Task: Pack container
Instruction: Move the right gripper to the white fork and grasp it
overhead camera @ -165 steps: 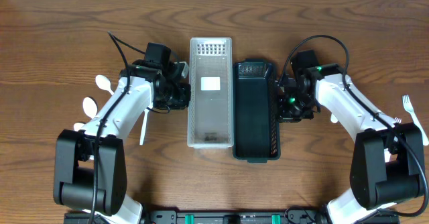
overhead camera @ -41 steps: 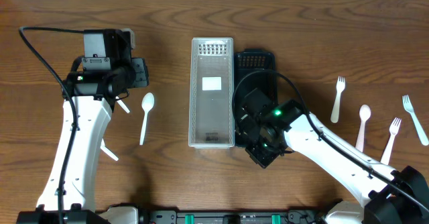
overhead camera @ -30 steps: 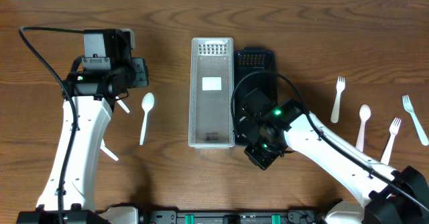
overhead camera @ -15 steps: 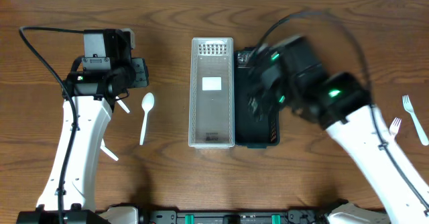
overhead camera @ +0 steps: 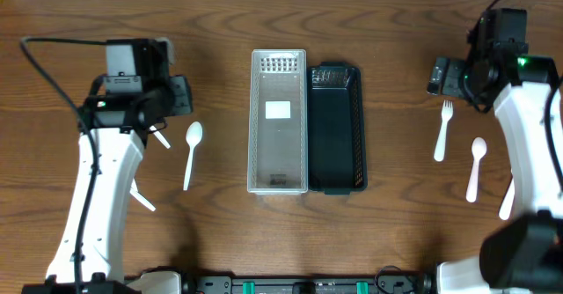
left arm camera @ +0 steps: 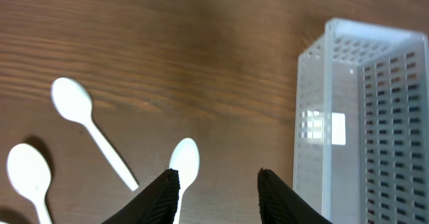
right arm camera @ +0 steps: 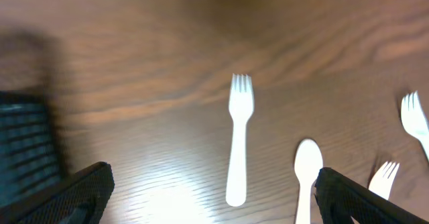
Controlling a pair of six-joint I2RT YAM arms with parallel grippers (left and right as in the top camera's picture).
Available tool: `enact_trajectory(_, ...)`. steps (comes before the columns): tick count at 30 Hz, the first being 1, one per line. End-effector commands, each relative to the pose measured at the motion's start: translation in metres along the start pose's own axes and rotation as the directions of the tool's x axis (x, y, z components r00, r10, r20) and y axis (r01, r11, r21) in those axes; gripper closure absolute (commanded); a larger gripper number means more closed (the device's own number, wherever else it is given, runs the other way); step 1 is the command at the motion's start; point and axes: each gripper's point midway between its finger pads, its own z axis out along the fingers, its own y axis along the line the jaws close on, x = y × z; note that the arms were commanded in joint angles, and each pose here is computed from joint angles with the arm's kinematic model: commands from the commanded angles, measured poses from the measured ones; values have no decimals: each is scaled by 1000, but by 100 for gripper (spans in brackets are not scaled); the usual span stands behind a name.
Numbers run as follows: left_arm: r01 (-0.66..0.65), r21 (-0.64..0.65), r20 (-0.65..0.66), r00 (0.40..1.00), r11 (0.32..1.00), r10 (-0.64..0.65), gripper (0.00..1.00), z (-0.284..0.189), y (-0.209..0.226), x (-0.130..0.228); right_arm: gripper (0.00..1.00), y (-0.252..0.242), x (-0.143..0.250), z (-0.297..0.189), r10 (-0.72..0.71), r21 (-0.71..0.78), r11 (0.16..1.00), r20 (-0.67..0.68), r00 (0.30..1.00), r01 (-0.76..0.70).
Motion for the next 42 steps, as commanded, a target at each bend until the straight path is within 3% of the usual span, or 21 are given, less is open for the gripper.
enact_trajectory(1,86,-20,103,991,996,-84,59,-30,13,-27,1,-10,0,28,-3,26,1000,-65,998,5)
enact_trajectory(8,106,-34,95,990,994,-103,59,-32,20,-24,1,-22,17,100,-2,46,999,-210,978,12)
enact_trajectory(17,115,-48,23,993,992,-114,59,-31,22,-6,1,-26,14,145,-21,-7,1000,-260,965,20)
enact_trajectory(42,118,-54,-5,993,991,-119,59,-31,22,1,1,-21,49,173,-27,-36,999,-355,934,15)
